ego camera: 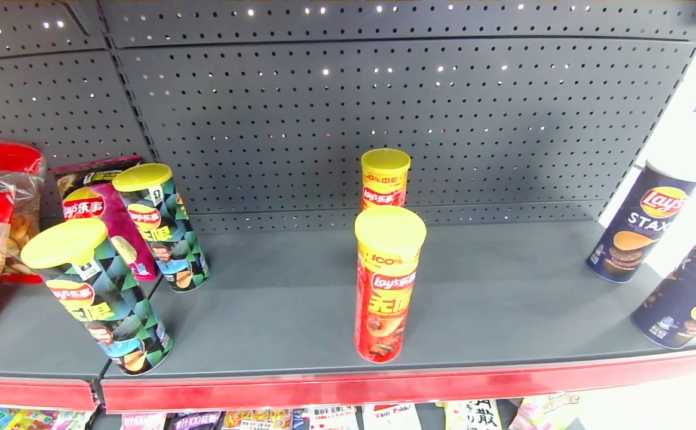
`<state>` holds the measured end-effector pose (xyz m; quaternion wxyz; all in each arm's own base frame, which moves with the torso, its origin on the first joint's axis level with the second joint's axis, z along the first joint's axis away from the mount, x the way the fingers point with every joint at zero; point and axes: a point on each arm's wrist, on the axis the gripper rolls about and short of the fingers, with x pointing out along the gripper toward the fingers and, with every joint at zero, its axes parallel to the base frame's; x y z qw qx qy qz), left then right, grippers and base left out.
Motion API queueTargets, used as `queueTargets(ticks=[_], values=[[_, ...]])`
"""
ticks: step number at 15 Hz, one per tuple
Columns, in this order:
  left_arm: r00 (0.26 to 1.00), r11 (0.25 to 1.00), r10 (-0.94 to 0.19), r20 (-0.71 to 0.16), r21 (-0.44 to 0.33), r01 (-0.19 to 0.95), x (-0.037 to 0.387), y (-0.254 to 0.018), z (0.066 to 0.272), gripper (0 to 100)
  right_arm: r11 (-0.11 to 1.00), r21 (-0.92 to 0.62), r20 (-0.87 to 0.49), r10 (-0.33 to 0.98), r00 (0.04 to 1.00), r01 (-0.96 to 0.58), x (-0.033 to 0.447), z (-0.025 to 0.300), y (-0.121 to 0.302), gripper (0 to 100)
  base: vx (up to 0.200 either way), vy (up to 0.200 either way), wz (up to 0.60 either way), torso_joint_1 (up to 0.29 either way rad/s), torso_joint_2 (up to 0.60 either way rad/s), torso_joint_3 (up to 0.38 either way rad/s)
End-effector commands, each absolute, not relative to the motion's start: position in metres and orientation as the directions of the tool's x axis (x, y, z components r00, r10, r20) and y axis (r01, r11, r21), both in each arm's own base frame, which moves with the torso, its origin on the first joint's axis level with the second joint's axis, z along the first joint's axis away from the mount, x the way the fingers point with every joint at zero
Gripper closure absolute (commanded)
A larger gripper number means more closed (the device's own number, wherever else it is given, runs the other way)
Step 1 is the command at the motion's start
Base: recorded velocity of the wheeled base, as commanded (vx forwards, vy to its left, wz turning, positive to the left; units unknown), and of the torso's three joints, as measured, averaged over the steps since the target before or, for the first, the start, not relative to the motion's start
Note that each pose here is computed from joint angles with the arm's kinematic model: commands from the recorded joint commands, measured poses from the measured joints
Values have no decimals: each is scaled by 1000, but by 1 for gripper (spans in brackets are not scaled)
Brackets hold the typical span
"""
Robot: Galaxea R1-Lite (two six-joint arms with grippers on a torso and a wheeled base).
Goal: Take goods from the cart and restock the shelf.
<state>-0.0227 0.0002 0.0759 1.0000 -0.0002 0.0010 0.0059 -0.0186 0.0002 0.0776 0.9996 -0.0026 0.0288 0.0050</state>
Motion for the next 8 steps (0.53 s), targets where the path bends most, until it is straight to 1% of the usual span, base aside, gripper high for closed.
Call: queueTargets(ticks=[1,3,8], values=[[1000,1000,12,0,-2,-12,-23,0,75,0,1000,-5,-2,28,1000,-28,-23,76,0,0,0,0,0,0,0,0],[1000,1000,12,0,-2,-12,-23,0,75,0,999,-6,-2,43,999,-43,-23,76,1,0,0,0,0,0,0,0],[1000,1000,14,0,-2,-14,-23,0,75,0,1000,-5,-2,14,1000,-14,-23,76,0,0,0,0,0,0,0,0]])
